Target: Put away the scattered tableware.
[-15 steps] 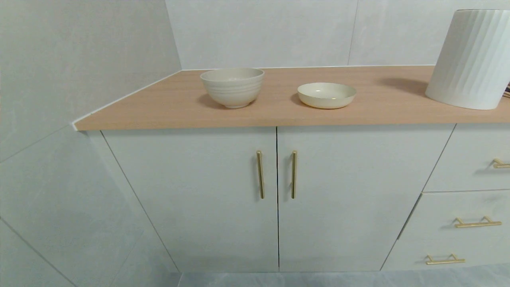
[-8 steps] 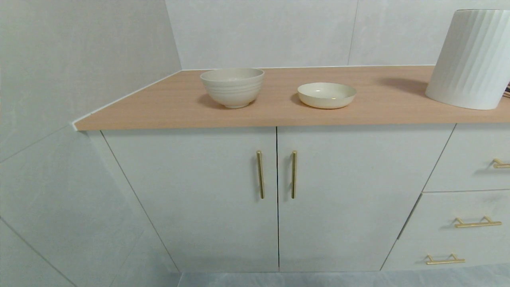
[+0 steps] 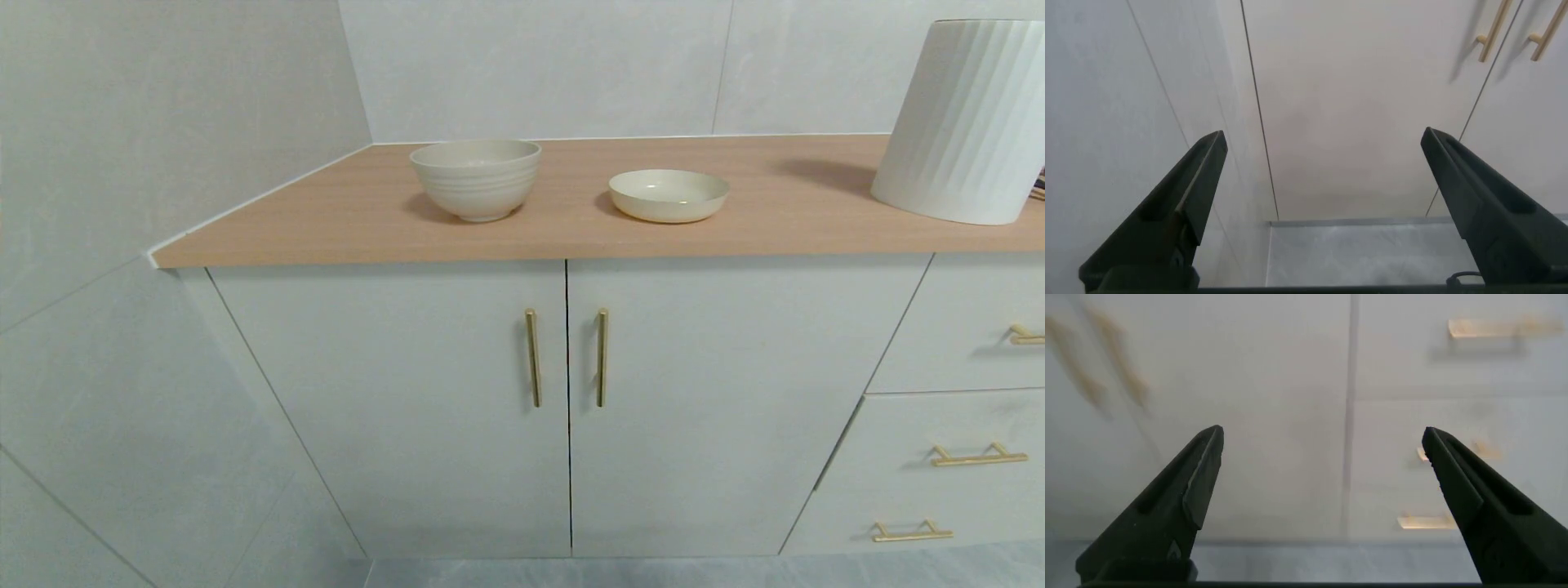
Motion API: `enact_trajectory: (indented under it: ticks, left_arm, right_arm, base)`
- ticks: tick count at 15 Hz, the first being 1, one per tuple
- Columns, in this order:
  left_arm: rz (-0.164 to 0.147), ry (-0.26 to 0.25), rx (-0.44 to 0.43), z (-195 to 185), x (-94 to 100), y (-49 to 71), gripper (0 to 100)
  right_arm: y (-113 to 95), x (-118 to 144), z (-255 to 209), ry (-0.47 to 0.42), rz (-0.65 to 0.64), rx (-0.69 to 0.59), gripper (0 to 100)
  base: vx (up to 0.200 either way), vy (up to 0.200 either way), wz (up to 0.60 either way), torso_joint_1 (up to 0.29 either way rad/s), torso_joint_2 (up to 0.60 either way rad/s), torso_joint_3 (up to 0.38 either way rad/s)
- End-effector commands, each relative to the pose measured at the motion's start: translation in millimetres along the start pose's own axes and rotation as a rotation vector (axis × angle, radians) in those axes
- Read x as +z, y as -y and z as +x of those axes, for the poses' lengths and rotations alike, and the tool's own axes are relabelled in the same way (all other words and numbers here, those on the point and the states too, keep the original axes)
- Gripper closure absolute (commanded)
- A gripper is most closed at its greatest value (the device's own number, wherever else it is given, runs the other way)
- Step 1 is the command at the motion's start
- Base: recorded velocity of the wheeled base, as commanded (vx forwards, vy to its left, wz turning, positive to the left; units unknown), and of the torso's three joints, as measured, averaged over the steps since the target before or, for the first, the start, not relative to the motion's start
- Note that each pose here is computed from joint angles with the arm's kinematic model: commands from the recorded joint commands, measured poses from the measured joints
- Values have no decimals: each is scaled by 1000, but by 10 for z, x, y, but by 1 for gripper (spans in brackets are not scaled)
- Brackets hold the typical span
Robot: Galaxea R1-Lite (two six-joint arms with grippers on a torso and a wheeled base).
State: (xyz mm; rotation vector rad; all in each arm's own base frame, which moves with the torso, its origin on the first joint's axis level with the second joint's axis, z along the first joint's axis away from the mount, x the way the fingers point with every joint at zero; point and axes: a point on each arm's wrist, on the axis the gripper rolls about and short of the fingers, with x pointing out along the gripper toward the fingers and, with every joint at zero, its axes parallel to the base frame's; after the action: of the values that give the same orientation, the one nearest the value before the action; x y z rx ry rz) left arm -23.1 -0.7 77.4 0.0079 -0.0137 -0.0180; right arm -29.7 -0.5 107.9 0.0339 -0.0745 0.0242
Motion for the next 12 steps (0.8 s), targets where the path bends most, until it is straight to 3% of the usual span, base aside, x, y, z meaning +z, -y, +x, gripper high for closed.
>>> enact_trajectory:
  ticks: [1, 4, 6, 8, 12]
  left_arm:
    - [0, 0, 1, 0, 0, 0, 0]
    - [0, 0, 1, 0, 0, 0, 0]
    - [0, 0, 0, 0, 0, 0, 0]
    - [0, 0, 1, 0, 0, 0, 0]
    - [0, 0, 1, 0, 0, 0, 0]
  right_arm:
    - [-48, 826, 307, -58, 53, 192, 0]
    - [-151, 1161, 1086, -271, 73, 317, 0]
    - [-327, 1208, 1719, -335, 77, 413, 0]
    - [-522, 1166, 2026, -358, 71, 491, 0]
    - [-1159, 905, 2750, -513, 50, 650, 0]
  base:
    - [0, 0, 0, 0, 0, 0]
    - [0, 0, 0, 0, 0, 0]
    - [0, 0, 0, 0, 0, 0]
    - [0, 0, 0, 0, 0, 0]
    - [0, 0, 0, 0, 0, 0]
